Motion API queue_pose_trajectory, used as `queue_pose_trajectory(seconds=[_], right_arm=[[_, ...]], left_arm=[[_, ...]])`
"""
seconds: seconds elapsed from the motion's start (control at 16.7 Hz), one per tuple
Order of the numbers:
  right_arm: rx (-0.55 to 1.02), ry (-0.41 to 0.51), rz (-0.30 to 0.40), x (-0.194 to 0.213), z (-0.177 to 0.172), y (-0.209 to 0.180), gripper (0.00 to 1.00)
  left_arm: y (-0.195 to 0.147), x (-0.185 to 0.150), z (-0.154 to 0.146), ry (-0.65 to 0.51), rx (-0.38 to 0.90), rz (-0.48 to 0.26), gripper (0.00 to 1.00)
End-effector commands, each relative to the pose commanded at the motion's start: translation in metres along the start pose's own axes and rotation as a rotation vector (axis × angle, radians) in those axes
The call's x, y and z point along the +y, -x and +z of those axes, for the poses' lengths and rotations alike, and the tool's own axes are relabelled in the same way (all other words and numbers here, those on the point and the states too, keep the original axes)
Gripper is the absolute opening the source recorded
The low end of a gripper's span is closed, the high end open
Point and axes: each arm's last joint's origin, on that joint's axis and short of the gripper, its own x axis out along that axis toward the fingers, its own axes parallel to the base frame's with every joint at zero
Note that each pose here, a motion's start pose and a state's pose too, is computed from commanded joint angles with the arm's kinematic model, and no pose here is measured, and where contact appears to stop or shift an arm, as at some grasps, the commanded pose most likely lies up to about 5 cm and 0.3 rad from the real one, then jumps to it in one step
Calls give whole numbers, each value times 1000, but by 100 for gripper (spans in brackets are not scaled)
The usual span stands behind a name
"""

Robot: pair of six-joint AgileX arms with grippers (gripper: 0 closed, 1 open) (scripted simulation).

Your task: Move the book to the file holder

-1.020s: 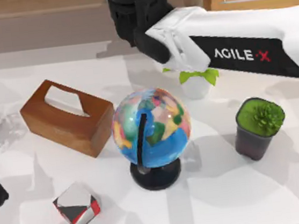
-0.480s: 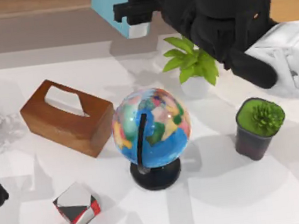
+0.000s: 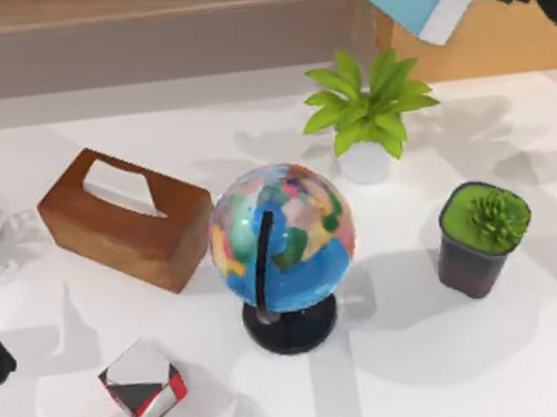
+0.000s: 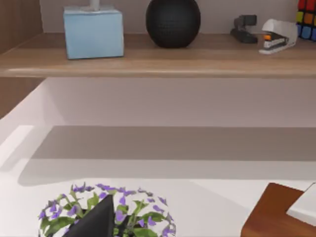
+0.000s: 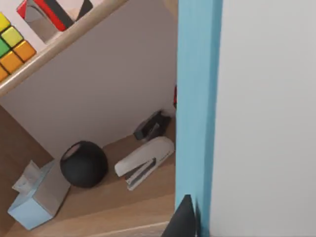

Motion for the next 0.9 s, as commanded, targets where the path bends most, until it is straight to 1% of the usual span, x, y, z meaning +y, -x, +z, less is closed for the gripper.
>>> queue_pose_trajectory(seconds=[0.12, 0.3, 0.48, 0.6, 0.78, 0.9], right_arm=[[-57, -99, -76, -34, 15, 19, 0], [-156, -259, -214, -88, 34, 47, 0], [-252, -433, -354, -140, 46, 73, 0], [-303, -555, -433, -173, 49, 87, 0], [-342, -732, -509, -218, 50, 98, 0], [-352, -825, -520, -243, 52, 96, 0]], left_arm=[[0, 0, 0, 0, 0, 0, 100], [0, 0, 0, 0, 0, 0, 100], [0, 0, 0, 0, 0, 0, 100], [0, 0, 0, 0, 0, 0, 100], [0, 0, 0, 0, 0, 0, 100], [0, 0, 0, 0, 0, 0, 100]])
